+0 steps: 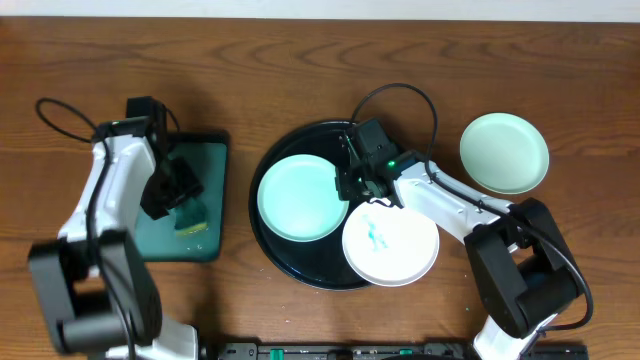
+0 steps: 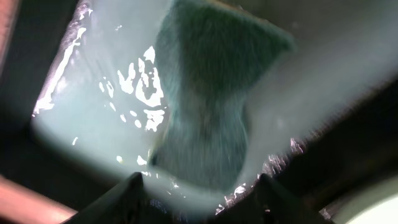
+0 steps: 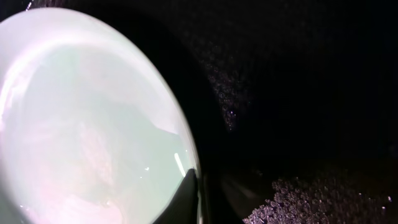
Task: Clean dirty plates on tray and stack at the side
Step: 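Return the sponge to the water tray and release it with the left gripper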
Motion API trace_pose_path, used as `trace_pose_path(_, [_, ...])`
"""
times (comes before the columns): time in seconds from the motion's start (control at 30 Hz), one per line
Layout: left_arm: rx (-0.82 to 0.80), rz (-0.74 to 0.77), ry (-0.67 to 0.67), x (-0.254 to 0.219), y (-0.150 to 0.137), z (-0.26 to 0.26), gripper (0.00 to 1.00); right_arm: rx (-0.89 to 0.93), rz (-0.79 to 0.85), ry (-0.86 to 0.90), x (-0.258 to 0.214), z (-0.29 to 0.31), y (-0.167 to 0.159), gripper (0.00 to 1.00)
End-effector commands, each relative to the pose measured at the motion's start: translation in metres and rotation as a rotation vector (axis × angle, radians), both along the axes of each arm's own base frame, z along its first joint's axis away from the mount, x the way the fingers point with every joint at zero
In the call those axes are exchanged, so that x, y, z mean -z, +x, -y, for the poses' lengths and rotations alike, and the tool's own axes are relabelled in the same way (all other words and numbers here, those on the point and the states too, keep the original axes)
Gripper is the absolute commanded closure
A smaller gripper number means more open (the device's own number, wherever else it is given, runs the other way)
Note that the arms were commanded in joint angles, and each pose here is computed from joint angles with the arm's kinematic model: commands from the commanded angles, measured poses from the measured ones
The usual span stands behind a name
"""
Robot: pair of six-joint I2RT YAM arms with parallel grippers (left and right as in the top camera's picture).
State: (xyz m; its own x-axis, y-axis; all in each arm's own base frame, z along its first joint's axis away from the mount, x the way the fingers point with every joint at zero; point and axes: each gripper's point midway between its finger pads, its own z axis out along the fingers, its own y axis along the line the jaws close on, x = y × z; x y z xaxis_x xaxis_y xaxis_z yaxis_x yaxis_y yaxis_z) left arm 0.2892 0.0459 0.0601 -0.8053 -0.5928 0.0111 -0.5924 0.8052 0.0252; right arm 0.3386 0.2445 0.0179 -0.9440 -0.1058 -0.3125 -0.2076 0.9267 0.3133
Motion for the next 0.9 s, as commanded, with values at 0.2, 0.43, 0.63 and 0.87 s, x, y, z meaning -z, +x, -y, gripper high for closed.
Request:
trace_pose_path(0.2, [0.05, 0.111, 0.007, -0.057, -0.017, 0.017, 0.33, -0.008, 0.048, 0.041, -0.01, -0.011, 0.008, 0.36])
trace_pose_path(0.43, [0.069, 0.092, 0.003, -0.058, -0.023, 0.023, 0.33, -0.009, 0.024, 0.034, 0.008, -0.013, 0.008, 0.39])
trace_pose_path(0.63, [0.069, 0.092, 0.002, -0.058, -0.023, 0.023, 0.31, 0.011, 0.007, 0.042, 0.015, -0.014, 0.008, 0.55])
trace_pose_path(0.87, [0.07, 0.094, -0.023, -0.058, -0.023, 0.028, 0.28, 0.035, -0.014, 0.042, 0.023, -0.014, 0.008, 0.96])
